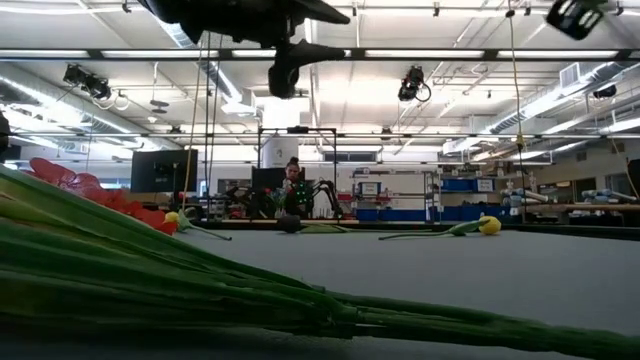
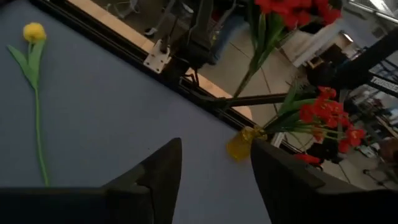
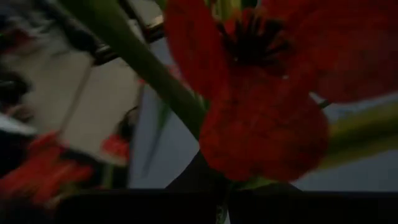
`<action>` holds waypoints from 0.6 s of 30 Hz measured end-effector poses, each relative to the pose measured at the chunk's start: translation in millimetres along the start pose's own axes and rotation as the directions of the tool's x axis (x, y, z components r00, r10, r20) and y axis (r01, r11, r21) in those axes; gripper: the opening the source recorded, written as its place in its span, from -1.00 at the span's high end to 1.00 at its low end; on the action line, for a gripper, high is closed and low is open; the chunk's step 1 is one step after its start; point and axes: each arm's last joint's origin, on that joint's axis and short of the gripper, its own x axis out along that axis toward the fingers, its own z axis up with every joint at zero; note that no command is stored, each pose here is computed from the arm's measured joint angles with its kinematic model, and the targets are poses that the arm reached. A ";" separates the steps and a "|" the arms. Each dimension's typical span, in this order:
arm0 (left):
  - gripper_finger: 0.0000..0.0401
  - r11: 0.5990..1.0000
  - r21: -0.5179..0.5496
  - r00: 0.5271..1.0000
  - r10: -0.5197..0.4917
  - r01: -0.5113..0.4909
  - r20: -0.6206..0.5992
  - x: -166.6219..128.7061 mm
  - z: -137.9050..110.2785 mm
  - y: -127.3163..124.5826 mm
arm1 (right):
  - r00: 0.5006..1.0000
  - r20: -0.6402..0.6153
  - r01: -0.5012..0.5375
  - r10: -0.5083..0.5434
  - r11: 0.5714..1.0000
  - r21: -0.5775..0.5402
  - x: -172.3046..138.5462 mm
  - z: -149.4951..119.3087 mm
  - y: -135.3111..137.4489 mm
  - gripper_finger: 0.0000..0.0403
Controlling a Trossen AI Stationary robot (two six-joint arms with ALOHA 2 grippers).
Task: Sort flowers into vase by color
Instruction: Put the top right red flowers into the yellow vase
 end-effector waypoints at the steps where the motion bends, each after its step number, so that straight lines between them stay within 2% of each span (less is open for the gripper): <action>1: 0.04 1.000 -0.003 1.000 0.013 -0.013 0.007 1.1 -2.2 -3.3 | 0.999 -0.003 -0.033 0.033 0.999 0.000 -6.5 -3.4 0.7 0.93; 4: 0.07 0.999 -0.018 0.998 0.048 -0.048 0.029 3.7 -8.5 -12.5 | 0.990 -0.003 -0.142 0.142 0.990 -0.004 -24.4 -11.4 1.9 0.93; 9: 0.08 0.997 -0.052 0.997 0.062 -0.060 0.037 6.4 -17.4 -25.5 | 0.949 -0.015 -0.314 0.314 0.949 -0.040 -43.3 -20.1 1.3 0.93; 15: 0.08 0.996 -0.049 0.996 0.074 -0.072 0.045 7.8 -24.7 -35.6 | 0.860 -0.066 -0.510 0.506 0.858 -0.066 -36.2 -25.8 10.9 0.93; 18: 0.08 0.996 -0.046 0.996 0.080 -0.078 0.049 8.0 -26.0 -37.5 | 0.813 -0.060 -0.582 0.579 0.803 -0.129 -22.8 -28.2 20.6 0.93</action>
